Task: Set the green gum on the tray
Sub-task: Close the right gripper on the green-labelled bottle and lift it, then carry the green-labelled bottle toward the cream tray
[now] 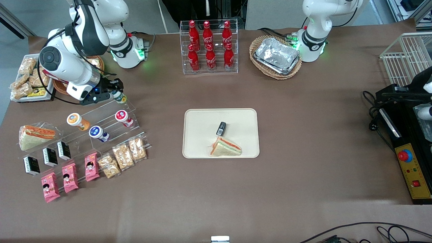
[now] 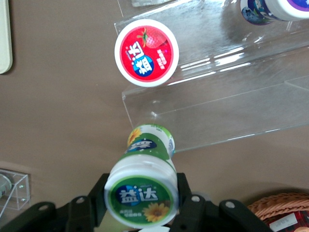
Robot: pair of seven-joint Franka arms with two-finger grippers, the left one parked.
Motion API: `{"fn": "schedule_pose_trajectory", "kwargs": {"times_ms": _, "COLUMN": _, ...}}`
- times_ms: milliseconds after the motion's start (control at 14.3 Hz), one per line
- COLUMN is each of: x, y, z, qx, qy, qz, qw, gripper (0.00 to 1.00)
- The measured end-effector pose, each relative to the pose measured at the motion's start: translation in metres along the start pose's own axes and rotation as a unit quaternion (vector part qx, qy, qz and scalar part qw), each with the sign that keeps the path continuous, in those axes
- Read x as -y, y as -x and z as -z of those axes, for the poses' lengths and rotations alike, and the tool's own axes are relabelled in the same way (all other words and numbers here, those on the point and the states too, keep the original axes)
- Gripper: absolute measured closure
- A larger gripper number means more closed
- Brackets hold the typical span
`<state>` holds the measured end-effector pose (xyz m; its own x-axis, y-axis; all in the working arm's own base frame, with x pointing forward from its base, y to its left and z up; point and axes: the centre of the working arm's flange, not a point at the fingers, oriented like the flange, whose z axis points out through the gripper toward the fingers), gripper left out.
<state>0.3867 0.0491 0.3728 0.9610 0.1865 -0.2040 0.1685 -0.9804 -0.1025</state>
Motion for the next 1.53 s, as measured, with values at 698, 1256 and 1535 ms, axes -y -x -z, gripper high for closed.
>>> {"fn": "schedule_pose_trajectory", "kwargs": {"times_ms": 698, "x": 0.010, "y": -0.036, "z": 0.116, "qx": 0.006, "qy": -0.004, "qz": 0.010, "qw": 0.9999, "gripper": 0.41}}
{"fn": "schedule_pose_trajectory", "kwargs": {"times_ms": 1256, "x": 0.089, "y": -0.075, "z": 0.192, "qx": 0.044, "qy": -0.018, "qz": -0.038, "qw": 0.9982, "gripper": 0.41}}
{"fn": "schedule_pose_trajectory", "kwargs": {"times_ms": 1535, "x": 0.191, "y": -0.085, "z": 0.157, "qx": 0.052, "qy": -0.018, "qz": -0.066, "qw": 0.9963, "gripper": 0.41}}
